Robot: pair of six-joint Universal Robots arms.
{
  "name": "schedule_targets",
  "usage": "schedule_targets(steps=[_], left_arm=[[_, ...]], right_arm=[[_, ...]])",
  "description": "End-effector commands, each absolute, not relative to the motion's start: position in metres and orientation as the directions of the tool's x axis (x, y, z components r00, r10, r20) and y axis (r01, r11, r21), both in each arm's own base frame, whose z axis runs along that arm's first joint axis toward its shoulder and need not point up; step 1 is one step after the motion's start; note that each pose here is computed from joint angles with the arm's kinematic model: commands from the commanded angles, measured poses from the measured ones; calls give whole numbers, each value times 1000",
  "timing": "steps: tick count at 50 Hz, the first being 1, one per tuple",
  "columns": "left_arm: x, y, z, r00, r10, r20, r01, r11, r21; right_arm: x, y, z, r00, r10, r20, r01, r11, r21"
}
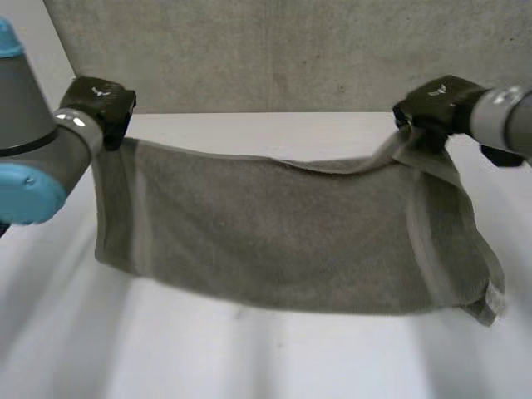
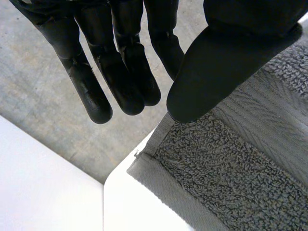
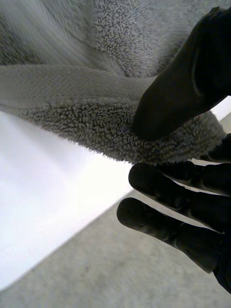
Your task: Fold the towel.
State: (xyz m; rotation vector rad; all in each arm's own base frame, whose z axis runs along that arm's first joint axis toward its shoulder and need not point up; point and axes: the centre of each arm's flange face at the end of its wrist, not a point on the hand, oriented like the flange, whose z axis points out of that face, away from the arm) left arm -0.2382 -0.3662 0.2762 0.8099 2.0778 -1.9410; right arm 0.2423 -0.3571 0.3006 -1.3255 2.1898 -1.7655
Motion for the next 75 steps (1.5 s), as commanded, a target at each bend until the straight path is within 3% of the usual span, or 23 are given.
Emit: schedule_targets(steps=[1,3,6,8,14,16,17,19,22,24,25,27,28,30,35,37,44,46,49,51,54,61,75], left_arm=[[-252,-404,334,-901,133,-413,367,-274,-889],[-252,-408,375,-951,86,-296,231,-436,-870],[-250,-405,395,-968,86,-237,164,-501,-850],[-247,-395,422,-981,107,-165,75,-570,-818],[-244,-389,426,-983,125,-137,44,-560,-828],[-239,-388,404,-980,135,-148,68,-472,-879],[-239,-388,404,-980,135,-148,68,-472,-879],[-235,-384,368,-974,153,-169,107,-348,-931],[-230,-384,346,-972,154,-177,129,-279,-951],[-215,-379,303,-970,151,-191,169,-144,-975],[-215,-379,302,-970,151,-191,169,-143,-975],[-206,-370,264,-967,164,-195,193,-30,-981],[-206,-370,264,-967,164,-195,193,-30,-981],[-205,-358,231,-959,204,-196,211,50,-976],[-205,-343,203,-949,248,-193,225,105,-969],[-204,-340,199,-949,251,-192,226,114,-967],[-203,-333,195,-948,252,-192,226,112,-968],[-203,-331,196,-948,253,-192,225,108,-968],[-203,-331,198,-948,252,-192,224,105,-969],[-202,-331,199,-949,250,-191,222,102,-970],[-202,-330,201,-949,250,-190,220,98,-971],[-201,-331,203,-950,246,-190,218,93,-971],[-201,-331,200,-951,246,-187,216,100,-971]], right_arm=[[269,-389,350,-711,-402,577,-474,-332,-815],[271,-393,387,-775,-318,546,-370,-472,-800],[270,-390,406,-805,-298,513,-311,-524,-793],[267,-381,433,-842,-296,450,-213,-584,-783],[263,-375,429,-841,-358,405,-172,-534,-828],[265,-372,401,-800,-441,407,-206,-436,-876],[265,-372,401,-799,-442,407,-206,-435,-876],[267,-366,363,-734,-541,411,-274,-317,-908],[266,-363,340,-696,-587,413,-328,-253,-910],[266,-353,298,-607,-669,429,-440,-166,-882],[266,-353,298,-606,-670,429,-441,-166,-882],[261,-345,252,-521,-733,438,-558,-97,-824],[261,-345,252,-520,-733,439,-559,-96,-824],[256,-336,214,-422,-781,461,-657,-86,-749],[249,-328,173,-307,-820,483,-748,-106,-655],[246,-328,167,-299,-824,482,-762,-99,-640],[240,-335,162,-356,-792,496,-754,-70,-653],[235,-342,165,-458,-759,464,-701,-13,-713],[232,-344,170,-519,-738,432,-659,23,-752],[227,-344,172,-613,-708,351,-580,101,-809],[224,-335,169,-666,-695,271,-522,173,-835],[216,-311,163,-707,-682,187,-474,261,-841],[216,-287,142,-758,-639,131,-371,258,-892]])
